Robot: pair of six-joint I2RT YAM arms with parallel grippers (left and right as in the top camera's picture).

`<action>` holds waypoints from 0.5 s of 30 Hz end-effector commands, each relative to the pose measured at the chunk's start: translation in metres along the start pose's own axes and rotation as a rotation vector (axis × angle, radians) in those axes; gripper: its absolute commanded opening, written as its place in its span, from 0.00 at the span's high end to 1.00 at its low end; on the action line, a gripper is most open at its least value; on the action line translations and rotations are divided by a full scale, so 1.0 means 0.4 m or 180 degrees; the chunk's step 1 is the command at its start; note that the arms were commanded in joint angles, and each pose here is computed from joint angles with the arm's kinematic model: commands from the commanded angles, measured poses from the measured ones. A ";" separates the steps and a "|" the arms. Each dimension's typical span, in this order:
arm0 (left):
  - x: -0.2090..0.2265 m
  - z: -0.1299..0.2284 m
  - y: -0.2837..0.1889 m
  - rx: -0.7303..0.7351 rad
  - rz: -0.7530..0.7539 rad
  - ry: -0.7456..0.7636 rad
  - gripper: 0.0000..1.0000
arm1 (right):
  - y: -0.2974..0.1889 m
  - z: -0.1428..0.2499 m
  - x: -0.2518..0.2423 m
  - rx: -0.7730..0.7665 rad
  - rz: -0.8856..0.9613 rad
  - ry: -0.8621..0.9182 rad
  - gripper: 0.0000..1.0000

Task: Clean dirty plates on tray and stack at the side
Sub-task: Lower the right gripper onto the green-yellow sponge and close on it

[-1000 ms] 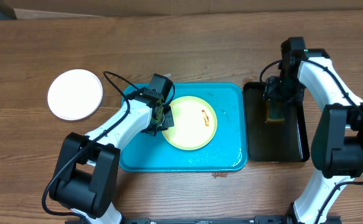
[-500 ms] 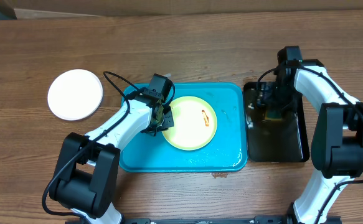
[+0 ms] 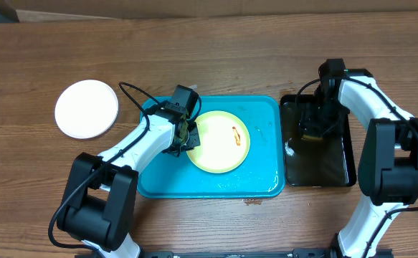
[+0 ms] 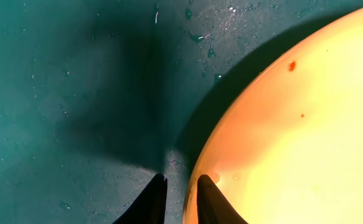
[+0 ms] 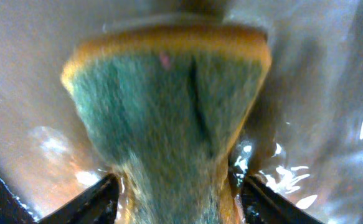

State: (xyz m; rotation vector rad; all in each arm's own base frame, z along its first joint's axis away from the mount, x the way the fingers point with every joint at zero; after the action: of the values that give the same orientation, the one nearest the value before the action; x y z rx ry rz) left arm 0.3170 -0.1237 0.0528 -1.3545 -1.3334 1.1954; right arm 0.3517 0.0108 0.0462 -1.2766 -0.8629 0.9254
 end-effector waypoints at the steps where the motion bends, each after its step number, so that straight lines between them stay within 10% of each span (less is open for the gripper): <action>1: 0.010 0.005 0.013 0.0027 -0.0069 -0.0035 0.80 | -0.006 0.022 -0.004 0.0101 0.0028 0.0003 0.44; 4: 0.011 0.005 0.013 0.0027 -0.0069 -0.0036 0.80 | -0.006 0.027 -0.007 0.0131 0.0041 0.0003 0.92; 6: 0.011 0.005 0.013 0.0028 -0.0070 -0.0036 0.80 | -0.006 0.029 -0.007 0.0143 0.0046 0.0004 0.96; 10: 0.011 0.005 0.013 0.0028 -0.0070 -0.0035 0.80 | -0.009 0.033 -0.009 0.0172 0.0063 0.0004 0.22; 15: 0.010 0.005 0.013 0.0027 -0.0069 -0.0035 0.78 | -0.039 -0.008 -0.012 -0.0056 0.0160 -0.0002 0.14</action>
State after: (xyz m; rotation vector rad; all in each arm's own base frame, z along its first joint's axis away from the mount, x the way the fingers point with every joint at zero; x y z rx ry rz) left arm 0.3170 -0.1237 0.0528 -1.3545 -1.3334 1.1954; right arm 0.3384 0.0100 0.0484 -1.2440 -0.8098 0.9669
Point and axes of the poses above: each gripper's point midway between its finger pads, its own y axis out along the fingers, its own x axis along the line the jaws close on, z = x × y, the point moved 4 cm from there along -y, back along the fingers, and after that the axes turned 9 degrees about y, right-handed, at the moved point
